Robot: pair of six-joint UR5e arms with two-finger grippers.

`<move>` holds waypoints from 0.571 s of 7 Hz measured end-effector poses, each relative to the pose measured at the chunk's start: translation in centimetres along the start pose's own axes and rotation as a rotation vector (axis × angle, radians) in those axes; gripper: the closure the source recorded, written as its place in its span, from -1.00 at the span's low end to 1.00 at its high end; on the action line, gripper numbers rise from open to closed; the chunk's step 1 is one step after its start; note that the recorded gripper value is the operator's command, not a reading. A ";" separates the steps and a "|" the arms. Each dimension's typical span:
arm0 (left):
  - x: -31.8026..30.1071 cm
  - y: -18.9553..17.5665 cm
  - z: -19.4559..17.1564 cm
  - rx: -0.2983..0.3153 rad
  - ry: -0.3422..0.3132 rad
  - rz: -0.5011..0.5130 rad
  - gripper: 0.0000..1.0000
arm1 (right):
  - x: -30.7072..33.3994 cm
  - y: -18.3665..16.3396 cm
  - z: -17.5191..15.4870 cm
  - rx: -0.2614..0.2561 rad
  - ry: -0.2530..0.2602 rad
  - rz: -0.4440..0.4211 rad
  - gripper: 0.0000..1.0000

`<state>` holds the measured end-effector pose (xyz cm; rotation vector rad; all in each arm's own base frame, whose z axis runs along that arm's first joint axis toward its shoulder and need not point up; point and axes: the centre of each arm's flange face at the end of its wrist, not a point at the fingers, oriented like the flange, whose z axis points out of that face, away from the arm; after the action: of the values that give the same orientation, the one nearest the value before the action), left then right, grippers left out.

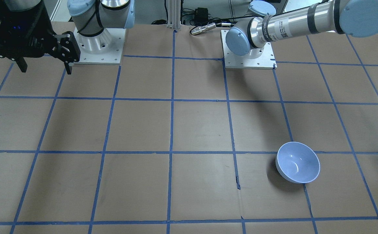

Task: Stack green bowl on blue bowl
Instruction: 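Lift the green bowl with the left gripper and carry it over the blue bowl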

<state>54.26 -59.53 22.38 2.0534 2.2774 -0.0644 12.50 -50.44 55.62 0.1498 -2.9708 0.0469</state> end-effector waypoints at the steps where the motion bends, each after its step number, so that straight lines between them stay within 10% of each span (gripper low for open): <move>1: -0.7 -1.6 -2.3 -0.001 -0.005 0.018 1.00 | 0.0 0.0 0.0 0.000 0.000 0.000 -1.00; 4: -2.2 -14.1 -11.4 0.029 0.010 0.140 1.00 | 0.0 0.0 0.0 0.000 0.000 0.000 -1.00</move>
<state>40.17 -62.26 33.67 2.2255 2.1434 -0.0798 12.50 -50.44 55.62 0.1498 -2.9708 0.0469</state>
